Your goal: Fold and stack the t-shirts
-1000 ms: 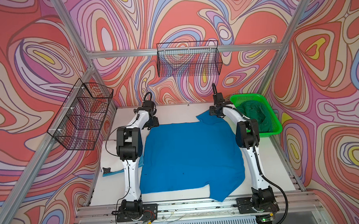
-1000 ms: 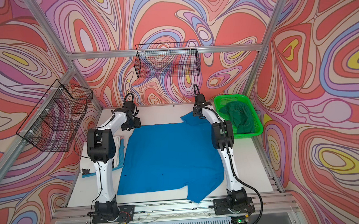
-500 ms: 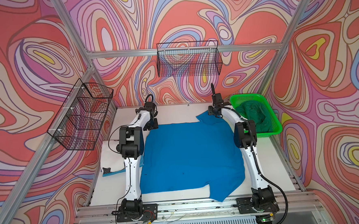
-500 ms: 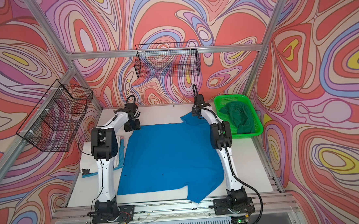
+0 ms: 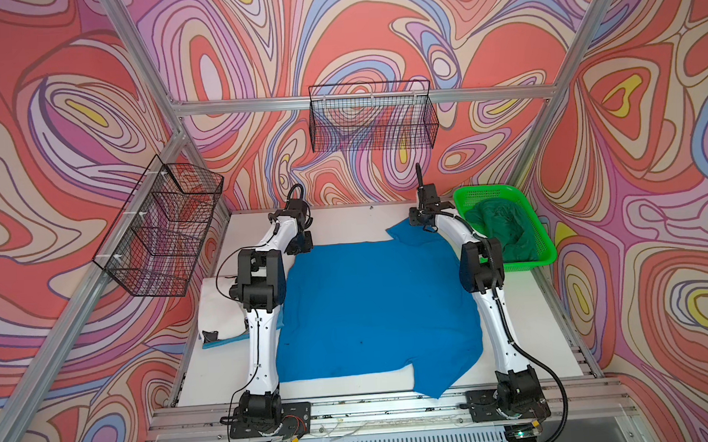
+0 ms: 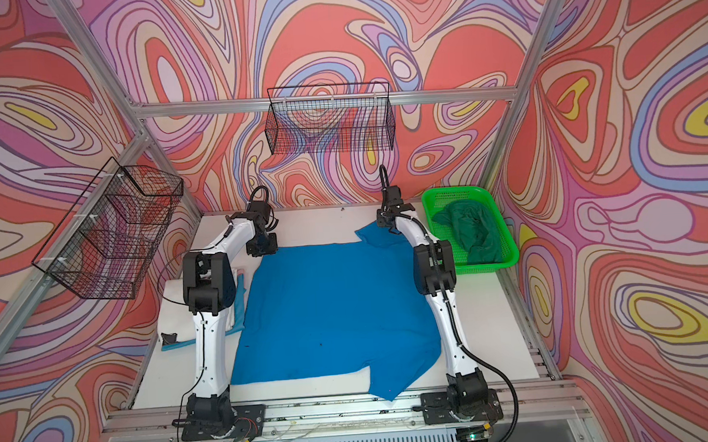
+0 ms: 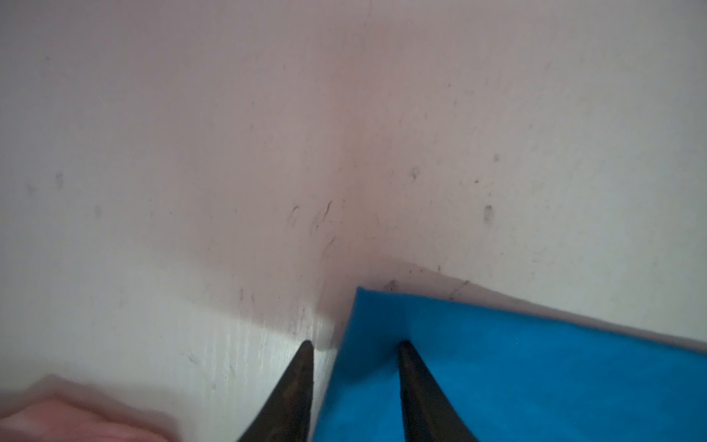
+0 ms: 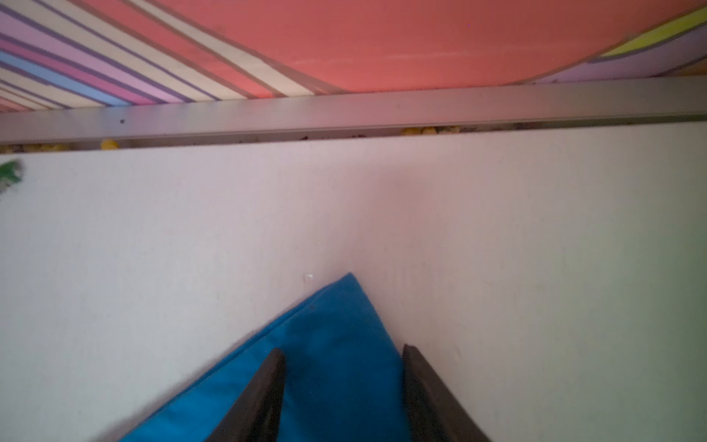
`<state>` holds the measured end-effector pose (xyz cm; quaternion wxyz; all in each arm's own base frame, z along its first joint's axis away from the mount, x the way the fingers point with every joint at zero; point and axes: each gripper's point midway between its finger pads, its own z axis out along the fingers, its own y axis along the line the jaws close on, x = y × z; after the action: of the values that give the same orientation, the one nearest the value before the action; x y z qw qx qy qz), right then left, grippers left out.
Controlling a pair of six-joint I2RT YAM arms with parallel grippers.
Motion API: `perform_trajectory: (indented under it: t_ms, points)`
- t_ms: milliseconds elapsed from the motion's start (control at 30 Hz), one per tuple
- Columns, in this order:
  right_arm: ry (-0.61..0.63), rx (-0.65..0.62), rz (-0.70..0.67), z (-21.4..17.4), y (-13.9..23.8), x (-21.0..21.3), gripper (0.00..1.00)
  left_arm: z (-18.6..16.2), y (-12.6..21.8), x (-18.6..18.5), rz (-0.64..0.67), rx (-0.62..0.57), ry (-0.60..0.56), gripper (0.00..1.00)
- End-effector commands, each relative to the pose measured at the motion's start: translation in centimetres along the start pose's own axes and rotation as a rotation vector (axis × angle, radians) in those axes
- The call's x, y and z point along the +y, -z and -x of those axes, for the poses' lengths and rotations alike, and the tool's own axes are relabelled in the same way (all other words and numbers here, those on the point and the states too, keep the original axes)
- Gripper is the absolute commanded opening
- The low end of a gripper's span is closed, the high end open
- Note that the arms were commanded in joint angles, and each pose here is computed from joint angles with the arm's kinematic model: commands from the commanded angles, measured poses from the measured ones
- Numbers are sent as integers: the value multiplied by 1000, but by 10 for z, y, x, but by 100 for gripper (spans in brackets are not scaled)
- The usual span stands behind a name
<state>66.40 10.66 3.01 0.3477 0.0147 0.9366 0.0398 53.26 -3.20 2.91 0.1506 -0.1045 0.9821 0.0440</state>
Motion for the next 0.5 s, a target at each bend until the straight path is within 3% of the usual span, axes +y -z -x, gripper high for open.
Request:
perform_trajectory:
  t_ms: [0,167,300,467]
  points:
    - [0,109,30,-39,-21,4,41,-6,-6,1,18,33,-25,32]
    - [3,96,30,-35,-17,3,21,0,1,0,20,7,-32,11]
    - [5,67,49,-22,-5,7,1,6,14,4,35,-26,-32,3]
    - [10,-6,44,4,20,6,0,14,34,9,76,-123,-48,0]
